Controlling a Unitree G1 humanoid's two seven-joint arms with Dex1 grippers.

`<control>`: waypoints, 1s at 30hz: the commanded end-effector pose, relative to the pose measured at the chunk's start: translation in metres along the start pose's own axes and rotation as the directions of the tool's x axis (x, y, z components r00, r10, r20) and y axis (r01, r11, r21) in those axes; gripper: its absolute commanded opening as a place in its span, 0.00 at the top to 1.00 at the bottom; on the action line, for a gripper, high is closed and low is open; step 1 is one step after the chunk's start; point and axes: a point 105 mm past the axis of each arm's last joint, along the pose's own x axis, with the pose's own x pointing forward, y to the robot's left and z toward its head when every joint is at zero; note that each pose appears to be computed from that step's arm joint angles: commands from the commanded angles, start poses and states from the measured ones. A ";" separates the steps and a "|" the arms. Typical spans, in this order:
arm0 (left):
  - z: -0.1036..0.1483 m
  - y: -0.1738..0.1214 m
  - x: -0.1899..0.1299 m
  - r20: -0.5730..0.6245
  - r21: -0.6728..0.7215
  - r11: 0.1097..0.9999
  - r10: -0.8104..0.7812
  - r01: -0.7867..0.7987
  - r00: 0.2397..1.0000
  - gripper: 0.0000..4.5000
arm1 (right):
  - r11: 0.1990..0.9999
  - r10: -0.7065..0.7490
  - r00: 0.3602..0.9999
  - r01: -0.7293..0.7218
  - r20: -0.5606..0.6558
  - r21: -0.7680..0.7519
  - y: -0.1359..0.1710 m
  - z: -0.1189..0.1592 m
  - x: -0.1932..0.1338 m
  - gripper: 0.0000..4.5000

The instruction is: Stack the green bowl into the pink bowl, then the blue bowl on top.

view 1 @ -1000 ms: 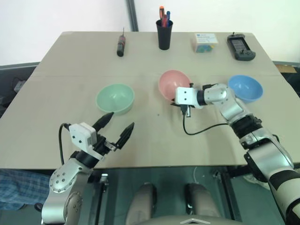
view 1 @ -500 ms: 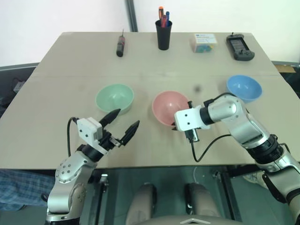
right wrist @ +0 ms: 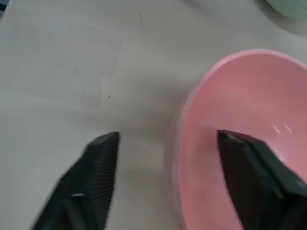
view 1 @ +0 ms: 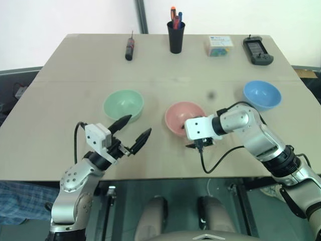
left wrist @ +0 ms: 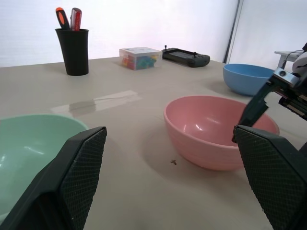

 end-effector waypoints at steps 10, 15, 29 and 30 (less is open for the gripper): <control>0.019 0.021 0.034 -0.143 0.217 0.976 0.034 -0.003 0.989 0.00 | 0.937 -0.277 0.898 0.173 0.343 0.305 -0.041 0.049 -0.108 0.02; 0.015 0.034 0.043 -0.289 0.348 0.937 0.074 0.033 0.954 0.00 | 0.893 -0.377 0.844 0.224 0.380 0.389 -0.043 0.048 -0.130 0.02; 0.014 0.075 0.052 -0.475 0.553 0.830 0.248 0.067 0.844 0.00 | 0.833 -0.455 0.835 0.277 0.309 0.479 -0.017 0.031 -0.162 0.02; 0.014 0.075 0.054 -0.481 0.569 0.818 0.241 0.091 0.843 0.00 | 0.833 -0.459 0.833 0.280 0.311 0.478 -0.016 0.032 -0.164 0.02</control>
